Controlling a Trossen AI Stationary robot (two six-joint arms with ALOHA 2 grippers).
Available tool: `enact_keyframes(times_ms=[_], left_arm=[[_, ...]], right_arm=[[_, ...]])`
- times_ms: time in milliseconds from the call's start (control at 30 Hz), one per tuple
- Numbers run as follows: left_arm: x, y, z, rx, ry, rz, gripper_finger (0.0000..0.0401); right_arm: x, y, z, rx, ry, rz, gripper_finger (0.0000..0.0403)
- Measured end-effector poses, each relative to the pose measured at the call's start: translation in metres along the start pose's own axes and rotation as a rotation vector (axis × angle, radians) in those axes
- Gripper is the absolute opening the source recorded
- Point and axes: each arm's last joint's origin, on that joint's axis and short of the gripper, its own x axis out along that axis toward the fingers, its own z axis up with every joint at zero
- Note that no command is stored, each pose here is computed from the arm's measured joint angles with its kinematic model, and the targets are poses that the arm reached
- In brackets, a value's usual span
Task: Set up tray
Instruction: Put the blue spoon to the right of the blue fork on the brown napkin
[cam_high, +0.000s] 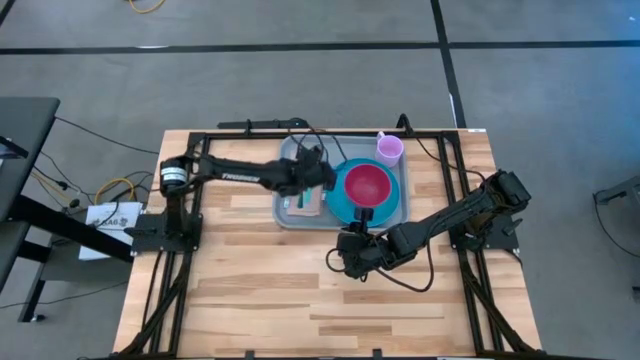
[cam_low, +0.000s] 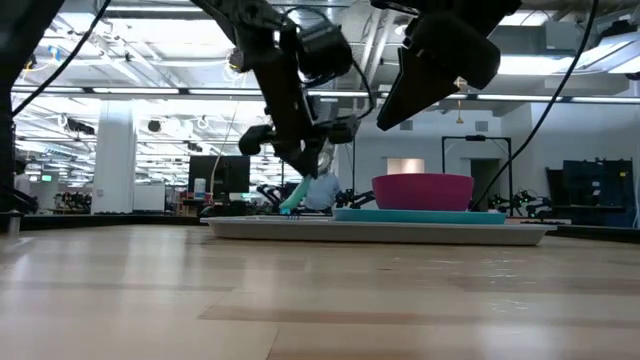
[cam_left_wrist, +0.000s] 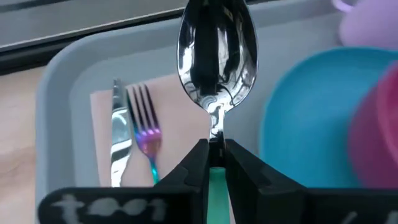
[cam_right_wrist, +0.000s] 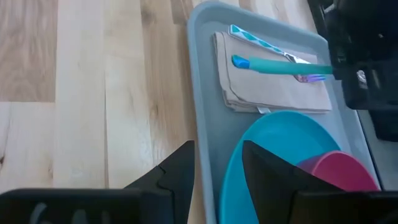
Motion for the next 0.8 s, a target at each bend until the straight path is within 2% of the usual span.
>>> enact_keyframes(times_ms=[133,367,633,800], left_arm=[[0.018,0.005,0.007,-0.065,0.009,-0.012,0.0022],[0.035,0.002,0.002,-0.131,0.027,-0.044,0.0026],[0.055,0.002,-0.012,-0.113,0.052,0.000,0.0034],[0.063,0.003,-0.019,-0.142,0.079,0.020,0.0048]], right_arm=[[0.003,-0.004,0.001,0.002,0.004,-0.007,0.0129],[0.008,-0.012,0.001,0.018,0.023,-0.023,0.0129],[0.012,-0.017,0.001,0.041,0.031,-0.032,0.0129],[0.012,-0.016,0.001,0.041,0.030,-0.032,0.0129]])
